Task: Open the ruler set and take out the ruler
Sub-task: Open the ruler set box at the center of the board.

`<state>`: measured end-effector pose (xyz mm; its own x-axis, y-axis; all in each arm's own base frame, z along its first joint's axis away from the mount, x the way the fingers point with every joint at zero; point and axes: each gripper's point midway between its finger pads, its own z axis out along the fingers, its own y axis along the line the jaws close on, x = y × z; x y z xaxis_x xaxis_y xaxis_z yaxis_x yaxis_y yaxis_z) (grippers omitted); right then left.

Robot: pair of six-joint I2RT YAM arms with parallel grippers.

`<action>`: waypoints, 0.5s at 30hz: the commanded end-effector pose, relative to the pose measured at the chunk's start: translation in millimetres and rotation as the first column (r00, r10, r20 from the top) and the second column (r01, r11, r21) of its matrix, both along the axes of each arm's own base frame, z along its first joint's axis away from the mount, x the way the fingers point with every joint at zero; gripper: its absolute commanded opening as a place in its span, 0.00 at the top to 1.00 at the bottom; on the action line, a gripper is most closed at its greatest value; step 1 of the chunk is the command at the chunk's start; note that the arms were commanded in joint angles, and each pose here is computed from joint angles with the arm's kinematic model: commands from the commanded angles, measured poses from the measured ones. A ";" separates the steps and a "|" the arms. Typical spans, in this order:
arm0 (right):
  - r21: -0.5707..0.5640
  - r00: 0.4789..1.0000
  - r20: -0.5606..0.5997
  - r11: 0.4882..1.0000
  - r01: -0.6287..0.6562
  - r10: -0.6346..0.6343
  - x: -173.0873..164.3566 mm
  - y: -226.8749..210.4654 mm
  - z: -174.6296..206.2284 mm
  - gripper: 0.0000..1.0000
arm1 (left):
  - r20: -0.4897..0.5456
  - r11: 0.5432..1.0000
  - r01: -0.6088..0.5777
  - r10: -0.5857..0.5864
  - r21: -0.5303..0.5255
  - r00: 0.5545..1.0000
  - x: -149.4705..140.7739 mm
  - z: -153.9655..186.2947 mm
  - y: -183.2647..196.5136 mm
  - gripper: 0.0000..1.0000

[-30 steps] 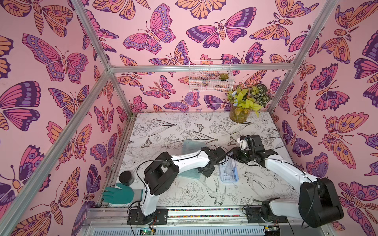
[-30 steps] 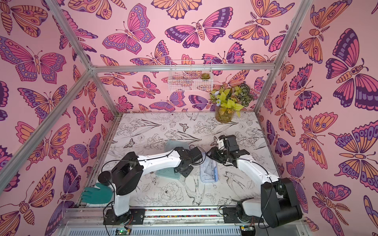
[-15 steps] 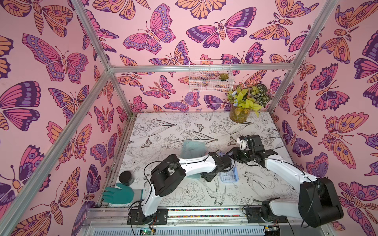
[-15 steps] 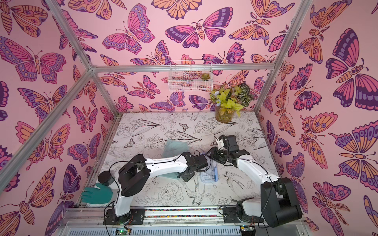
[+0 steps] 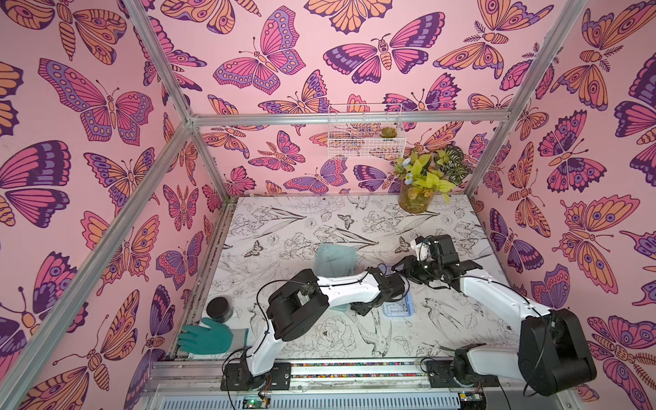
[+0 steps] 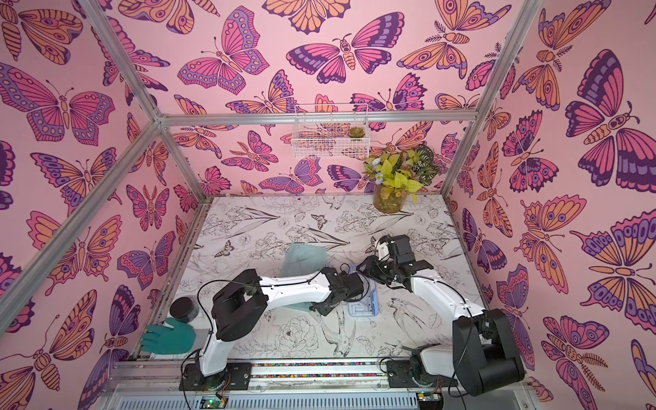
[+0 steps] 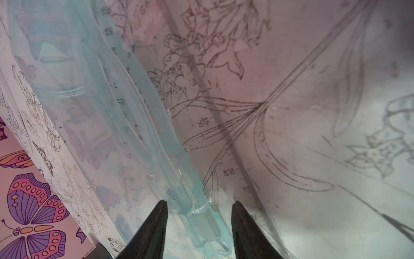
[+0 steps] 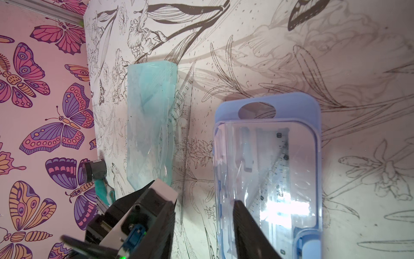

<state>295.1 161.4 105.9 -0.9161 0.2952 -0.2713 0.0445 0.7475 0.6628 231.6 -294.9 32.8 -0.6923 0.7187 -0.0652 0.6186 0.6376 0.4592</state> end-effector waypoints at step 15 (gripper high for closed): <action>0.021 1.000 -0.021 1.000 -0.013 0.013 -1.6 1.9 -11.3 0.55 | 0.036 0.998 -0.006 0.003 0.067 0.999 3.2 2.7 11.2 0.84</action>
